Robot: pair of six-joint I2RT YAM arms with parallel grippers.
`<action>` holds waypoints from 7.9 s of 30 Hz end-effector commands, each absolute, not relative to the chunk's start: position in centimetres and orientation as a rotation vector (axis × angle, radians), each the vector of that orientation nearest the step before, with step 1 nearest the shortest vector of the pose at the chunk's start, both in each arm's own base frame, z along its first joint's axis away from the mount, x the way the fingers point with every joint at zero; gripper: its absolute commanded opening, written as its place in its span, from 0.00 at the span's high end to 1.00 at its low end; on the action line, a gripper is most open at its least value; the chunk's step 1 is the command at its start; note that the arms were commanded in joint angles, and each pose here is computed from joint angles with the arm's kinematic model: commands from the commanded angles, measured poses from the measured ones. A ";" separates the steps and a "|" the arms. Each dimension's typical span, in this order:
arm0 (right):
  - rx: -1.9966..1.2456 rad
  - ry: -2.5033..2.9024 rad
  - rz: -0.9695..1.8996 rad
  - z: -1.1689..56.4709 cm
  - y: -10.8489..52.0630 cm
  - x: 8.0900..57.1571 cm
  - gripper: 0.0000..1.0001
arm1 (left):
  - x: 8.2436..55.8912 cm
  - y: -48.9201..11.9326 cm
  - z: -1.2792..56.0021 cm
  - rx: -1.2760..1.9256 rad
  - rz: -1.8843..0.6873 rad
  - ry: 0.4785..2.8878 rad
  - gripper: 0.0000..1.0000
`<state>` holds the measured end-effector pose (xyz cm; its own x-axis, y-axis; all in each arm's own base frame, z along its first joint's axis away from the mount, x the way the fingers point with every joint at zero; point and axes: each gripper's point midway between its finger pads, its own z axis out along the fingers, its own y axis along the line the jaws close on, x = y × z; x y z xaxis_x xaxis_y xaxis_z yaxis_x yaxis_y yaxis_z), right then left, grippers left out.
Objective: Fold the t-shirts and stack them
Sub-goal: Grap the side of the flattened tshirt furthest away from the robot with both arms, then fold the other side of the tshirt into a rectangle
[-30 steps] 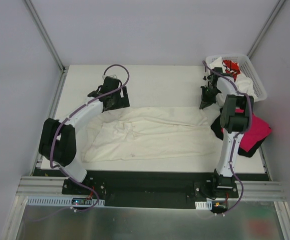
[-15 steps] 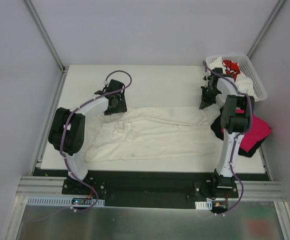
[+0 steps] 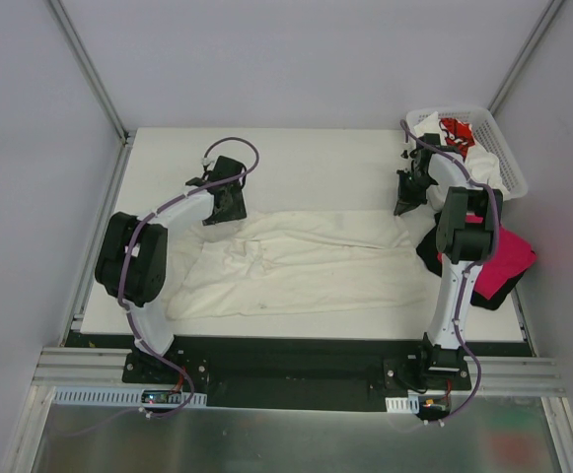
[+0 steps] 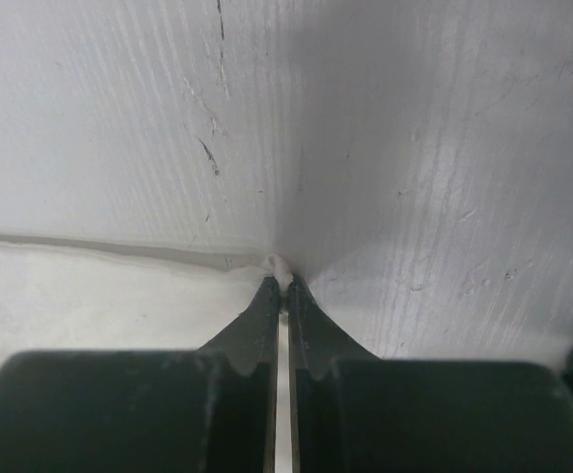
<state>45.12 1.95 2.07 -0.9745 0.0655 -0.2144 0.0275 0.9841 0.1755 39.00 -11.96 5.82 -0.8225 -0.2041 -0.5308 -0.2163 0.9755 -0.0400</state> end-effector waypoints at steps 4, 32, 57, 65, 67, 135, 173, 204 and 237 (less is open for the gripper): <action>0.258 2.912 0.223 2.2 -0.1 44.3 0.99 | 42.0 -8.2 9.3 -0.496 0.167 2.395 0.35; 0.264 2.921 0.228 1.7 -0.4 44.2 0.99 | 45.7 -3.9 6.4 -0.674 0.181 2.414 0.47; 0.275 2.926 0.216 1.4 -0.9 44.1 0.99 | 45.3 -2.7 6.1 -0.656 0.262 2.399 0.52; 0.276 2.927 0.211 1.5 -1.1 44.0 0.99 | 45.7 -3.2 5.6 -0.639 0.236 2.418 0.54; 0.276 2.926 0.211 1.6 -1.0 43.9 0.99 | 45.8 -3.4 5.6 -0.627 0.218 2.416 0.54; 0.263 2.796 0.210 6.8 -0.4 43.8 0.99 | 45.3 -2.6 12.0 -0.646 0.177 2.241 1.00; 0.209 2.695 0.174 10.9 0.6 43.9 0.99 | 43.2 -1.3 19.5 -0.649 0.151 2.068 1.00; 0.186 2.632 0.127 13.5 -0.1 47.6 0.99 | 44.5 -1.4 21.5 -0.633 0.147 2.032 1.00; 0.130 2.352 0.128 14.6 -0.4 54.0 0.99 | 51.4 -1.2 21.5 -0.507 0.232 1.973 1.00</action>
